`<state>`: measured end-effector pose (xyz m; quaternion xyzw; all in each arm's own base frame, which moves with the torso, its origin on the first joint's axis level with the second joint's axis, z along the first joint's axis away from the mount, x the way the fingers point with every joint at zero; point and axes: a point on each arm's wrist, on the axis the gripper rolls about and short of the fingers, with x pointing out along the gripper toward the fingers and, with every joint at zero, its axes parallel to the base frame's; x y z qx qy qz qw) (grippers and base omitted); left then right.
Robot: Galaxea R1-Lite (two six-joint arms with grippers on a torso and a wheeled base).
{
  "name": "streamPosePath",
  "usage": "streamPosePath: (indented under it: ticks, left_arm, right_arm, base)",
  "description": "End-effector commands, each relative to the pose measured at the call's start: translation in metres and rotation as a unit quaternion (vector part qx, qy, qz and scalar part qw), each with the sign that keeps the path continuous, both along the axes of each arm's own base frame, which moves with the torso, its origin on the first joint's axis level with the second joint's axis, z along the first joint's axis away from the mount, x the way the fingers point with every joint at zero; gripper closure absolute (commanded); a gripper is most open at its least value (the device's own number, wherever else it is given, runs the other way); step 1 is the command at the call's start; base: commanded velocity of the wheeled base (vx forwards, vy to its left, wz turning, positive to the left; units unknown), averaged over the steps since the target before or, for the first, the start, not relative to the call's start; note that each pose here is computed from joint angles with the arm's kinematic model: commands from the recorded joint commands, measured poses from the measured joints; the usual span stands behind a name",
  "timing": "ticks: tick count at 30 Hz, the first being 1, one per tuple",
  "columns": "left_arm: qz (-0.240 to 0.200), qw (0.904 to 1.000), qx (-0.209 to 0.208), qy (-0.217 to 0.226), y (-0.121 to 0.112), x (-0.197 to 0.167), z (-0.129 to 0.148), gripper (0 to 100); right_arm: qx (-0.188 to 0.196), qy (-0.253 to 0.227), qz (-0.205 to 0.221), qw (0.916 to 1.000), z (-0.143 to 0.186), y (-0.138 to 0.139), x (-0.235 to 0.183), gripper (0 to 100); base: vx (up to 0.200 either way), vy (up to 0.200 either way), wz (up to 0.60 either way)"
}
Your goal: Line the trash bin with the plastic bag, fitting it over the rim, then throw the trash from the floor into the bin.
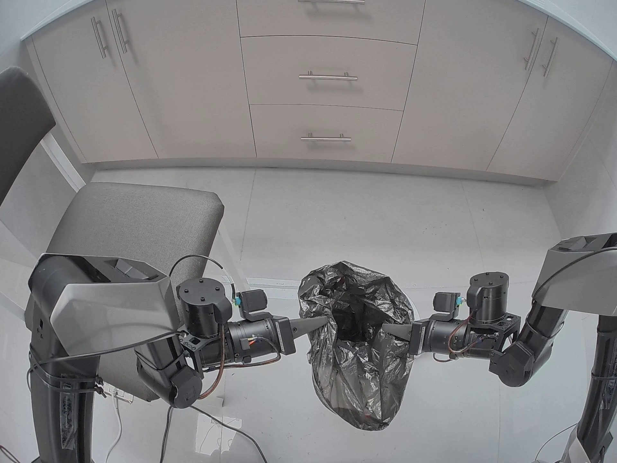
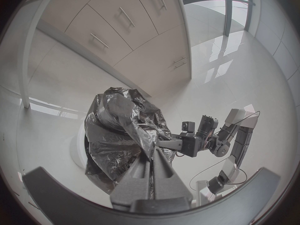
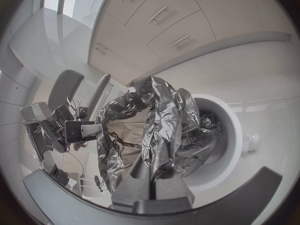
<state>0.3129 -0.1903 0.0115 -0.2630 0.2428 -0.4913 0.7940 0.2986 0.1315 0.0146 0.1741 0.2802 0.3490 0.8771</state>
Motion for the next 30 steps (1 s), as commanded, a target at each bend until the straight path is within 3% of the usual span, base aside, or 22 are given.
streamPosePath:
  ticks: [1,11,22,30]
  left_arm:
    - [0.009,0.9998,0.010,0.011,0.003,0.006,-0.016,100]
    - [0.036,0.9988,0.033,-0.008,0.006,0.017,-0.032,100]
    - [0.098,0.9913,0.083,0.031,-0.004,0.030,-0.040,100]
    - [0.105,0.9889,0.099,0.035,-0.015,0.027,-0.034,100]
  right_arm:
    - [-0.002,0.003,-0.010,0.9999,-0.005,-0.005,0.006,100]
    - [-0.015,-0.002,-0.050,0.9986,-0.015,-0.010,0.020,100]
    - [-0.014,-0.006,-0.071,0.9973,-0.019,-0.020,0.032,100]
    - [-0.023,-0.016,-0.105,0.9940,-0.021,-0.024,0.042,100]
  base:
    - [0.000,0.000,0.00]
    - [0.000,0.000,0.00]
    - [0.000,0.000,0.00]
    - [0.000,0.000,0.00]
